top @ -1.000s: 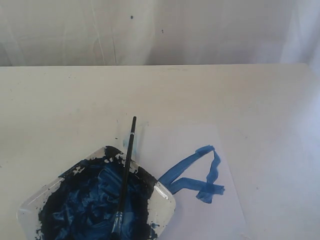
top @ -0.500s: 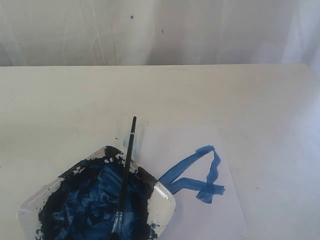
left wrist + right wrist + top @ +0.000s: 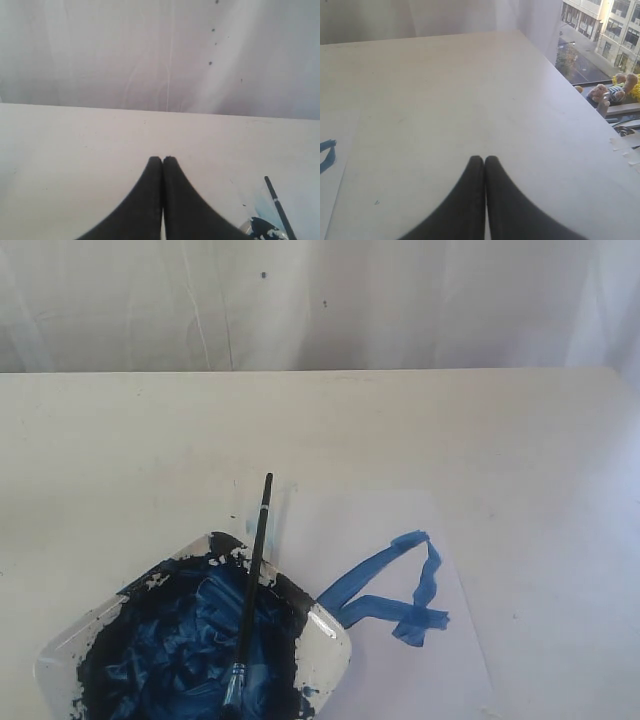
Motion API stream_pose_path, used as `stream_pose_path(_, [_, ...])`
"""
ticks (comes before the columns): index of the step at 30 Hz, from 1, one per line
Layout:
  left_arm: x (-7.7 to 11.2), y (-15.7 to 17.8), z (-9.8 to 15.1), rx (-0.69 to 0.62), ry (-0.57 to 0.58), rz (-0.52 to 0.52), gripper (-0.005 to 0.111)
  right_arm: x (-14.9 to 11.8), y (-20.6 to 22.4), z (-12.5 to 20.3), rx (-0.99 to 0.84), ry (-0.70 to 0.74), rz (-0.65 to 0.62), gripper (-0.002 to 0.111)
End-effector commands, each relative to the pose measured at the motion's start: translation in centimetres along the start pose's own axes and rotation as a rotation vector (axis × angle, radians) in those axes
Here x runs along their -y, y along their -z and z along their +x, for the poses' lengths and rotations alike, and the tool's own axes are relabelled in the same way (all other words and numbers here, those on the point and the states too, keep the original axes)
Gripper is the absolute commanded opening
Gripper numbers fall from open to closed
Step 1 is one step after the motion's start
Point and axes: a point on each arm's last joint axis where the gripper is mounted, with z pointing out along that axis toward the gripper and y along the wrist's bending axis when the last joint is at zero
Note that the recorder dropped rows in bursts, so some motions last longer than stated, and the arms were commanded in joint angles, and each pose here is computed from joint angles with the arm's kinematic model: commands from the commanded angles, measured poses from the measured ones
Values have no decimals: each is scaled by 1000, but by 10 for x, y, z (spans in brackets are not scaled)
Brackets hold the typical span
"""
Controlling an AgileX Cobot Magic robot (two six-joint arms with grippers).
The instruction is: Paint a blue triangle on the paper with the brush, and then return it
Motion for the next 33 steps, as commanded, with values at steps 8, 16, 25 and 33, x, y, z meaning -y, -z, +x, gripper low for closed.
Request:
stream_pose_path(8, [1,-18,55,-51,39,46,0,0,0,0,10,2,3,0])
stream_pose_path(16, [0,-23,100,-220,-26,73,0,0,0,0,10,2,3,0])
stream_pose_path(25, [8,-21,117,-301,-201,204,0,0,0,0,10,2,3,0])
stream_pose_path(33, [7,-18,123,-358,-232,199,0,0,0,0,10,2,3,0])
